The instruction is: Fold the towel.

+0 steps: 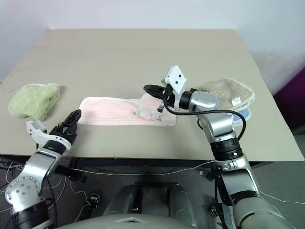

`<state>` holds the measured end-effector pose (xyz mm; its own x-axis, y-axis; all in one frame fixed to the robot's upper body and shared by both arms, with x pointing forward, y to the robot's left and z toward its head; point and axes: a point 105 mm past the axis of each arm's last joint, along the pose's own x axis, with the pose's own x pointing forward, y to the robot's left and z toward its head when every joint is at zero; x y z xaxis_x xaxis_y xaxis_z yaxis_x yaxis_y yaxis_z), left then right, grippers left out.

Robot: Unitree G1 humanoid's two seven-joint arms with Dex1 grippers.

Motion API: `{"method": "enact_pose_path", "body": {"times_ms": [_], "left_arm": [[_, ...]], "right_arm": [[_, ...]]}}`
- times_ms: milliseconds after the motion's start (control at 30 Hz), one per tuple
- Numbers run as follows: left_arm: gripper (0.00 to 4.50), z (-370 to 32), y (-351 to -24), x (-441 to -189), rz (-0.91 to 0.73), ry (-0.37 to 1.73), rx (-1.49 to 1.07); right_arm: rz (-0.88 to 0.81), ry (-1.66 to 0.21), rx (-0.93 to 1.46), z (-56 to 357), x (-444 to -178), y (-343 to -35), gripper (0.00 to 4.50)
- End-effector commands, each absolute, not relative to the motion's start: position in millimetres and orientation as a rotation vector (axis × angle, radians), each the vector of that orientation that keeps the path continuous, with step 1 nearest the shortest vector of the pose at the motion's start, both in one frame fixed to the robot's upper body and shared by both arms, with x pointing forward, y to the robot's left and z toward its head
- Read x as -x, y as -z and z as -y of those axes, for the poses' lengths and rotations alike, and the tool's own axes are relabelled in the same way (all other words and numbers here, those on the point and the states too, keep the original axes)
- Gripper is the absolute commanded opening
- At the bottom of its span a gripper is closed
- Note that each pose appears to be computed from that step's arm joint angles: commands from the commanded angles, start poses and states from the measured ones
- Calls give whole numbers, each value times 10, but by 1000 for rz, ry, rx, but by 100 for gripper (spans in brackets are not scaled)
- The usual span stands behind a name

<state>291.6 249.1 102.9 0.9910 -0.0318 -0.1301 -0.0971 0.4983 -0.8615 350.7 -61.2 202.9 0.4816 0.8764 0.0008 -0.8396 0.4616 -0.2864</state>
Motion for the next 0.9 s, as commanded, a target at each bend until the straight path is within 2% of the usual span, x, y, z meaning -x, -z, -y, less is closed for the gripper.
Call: {"method": "enact_pose_path", "body": {"times_ms": [33,300,433,767,800,900], "left_arm": [[450,-2531,-989,-2952,-168,-72,1099],[450,-2406,-963,-3089,-254,-22,1068],[355,-2329,-1022,-3168,-267,22,1051],[15,-2326,-1070,-3219,-251,41,1058],[3,-2337,-1075,-3227,-248,40,1058],[3,-2384,-1116,-3245,-221,39,1061]], "right_arm": [[242,-1036,255,636,-3467,-2245,1],[247,-1008,243,648,-3441,-2243,1],[247,-1005,230,641,-3414,-2234,0],[213,-986,229,697,-3374,-2121,0],[208,-983,228,704,-3371,-2107,0],[199,-975,225,723,-3365,-2082,0]]}}
